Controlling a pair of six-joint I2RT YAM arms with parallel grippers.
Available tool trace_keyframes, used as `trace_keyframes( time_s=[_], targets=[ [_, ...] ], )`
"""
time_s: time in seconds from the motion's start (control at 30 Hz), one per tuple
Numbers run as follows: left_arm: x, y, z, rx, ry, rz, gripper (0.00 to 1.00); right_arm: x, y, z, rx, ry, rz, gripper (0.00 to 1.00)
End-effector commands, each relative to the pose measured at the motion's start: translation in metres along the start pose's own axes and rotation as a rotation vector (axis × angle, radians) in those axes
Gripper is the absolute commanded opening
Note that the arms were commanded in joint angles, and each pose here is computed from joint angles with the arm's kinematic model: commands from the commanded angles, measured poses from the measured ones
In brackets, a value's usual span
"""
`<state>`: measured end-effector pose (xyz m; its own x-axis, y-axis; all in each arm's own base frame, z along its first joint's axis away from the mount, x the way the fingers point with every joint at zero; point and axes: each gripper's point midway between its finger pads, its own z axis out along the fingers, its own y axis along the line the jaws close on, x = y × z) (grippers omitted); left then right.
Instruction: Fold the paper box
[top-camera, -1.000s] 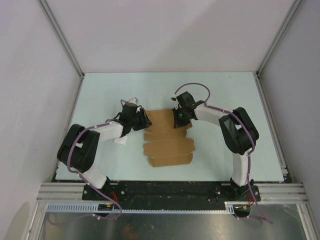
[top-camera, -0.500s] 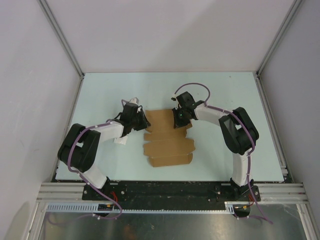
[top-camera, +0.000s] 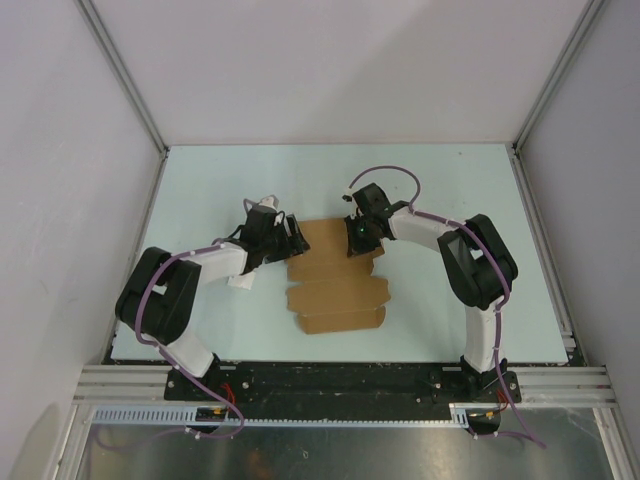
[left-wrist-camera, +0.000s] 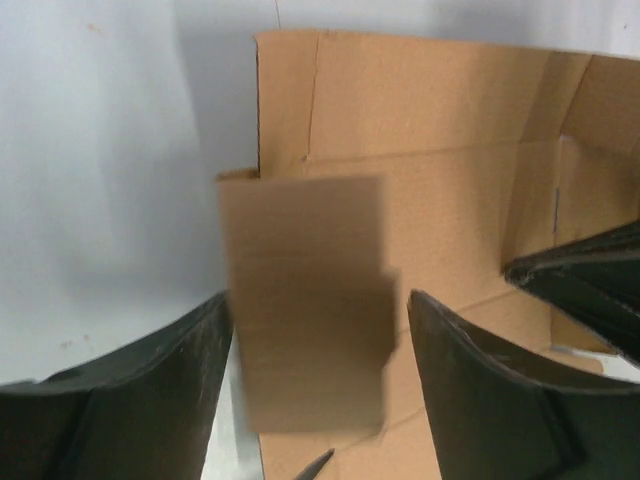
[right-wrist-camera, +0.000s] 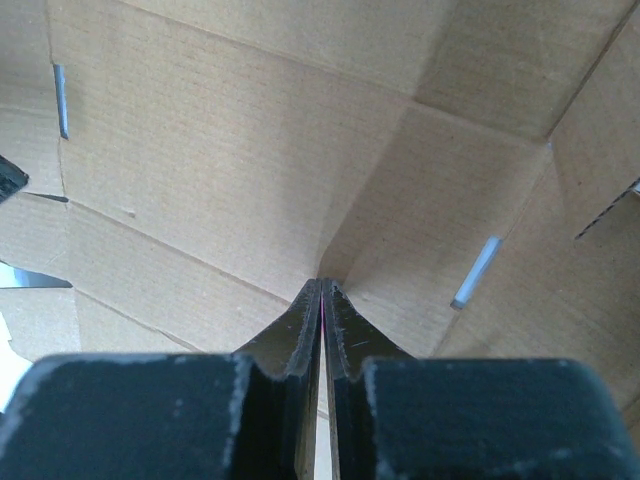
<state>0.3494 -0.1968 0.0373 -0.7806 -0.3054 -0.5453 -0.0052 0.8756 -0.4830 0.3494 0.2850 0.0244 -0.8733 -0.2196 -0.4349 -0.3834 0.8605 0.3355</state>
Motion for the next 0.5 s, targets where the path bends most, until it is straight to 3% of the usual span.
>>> trace_keyframes(
  time_s=[0.0,0.1,0.47],
  targets=[
    [-0.019,-0.019,-0.007,0.058,-0.055,0.02,0.89,0.001,0.01,-0.007,-0.029,0.001,-0.006,0.08],
    [-0.022,-0.022,-0.011,0.067,-0.065,0.025,0.97,0.002,0.01,-0.007,-0.031,0.004,-0.007,0.08],
    [-0.032,-0.045,-0.02,0.146,-0.071,0.037,0.98,0.002,0.011,-0.008,-0.029,0.004,-0.007,0.08]
  ],
)
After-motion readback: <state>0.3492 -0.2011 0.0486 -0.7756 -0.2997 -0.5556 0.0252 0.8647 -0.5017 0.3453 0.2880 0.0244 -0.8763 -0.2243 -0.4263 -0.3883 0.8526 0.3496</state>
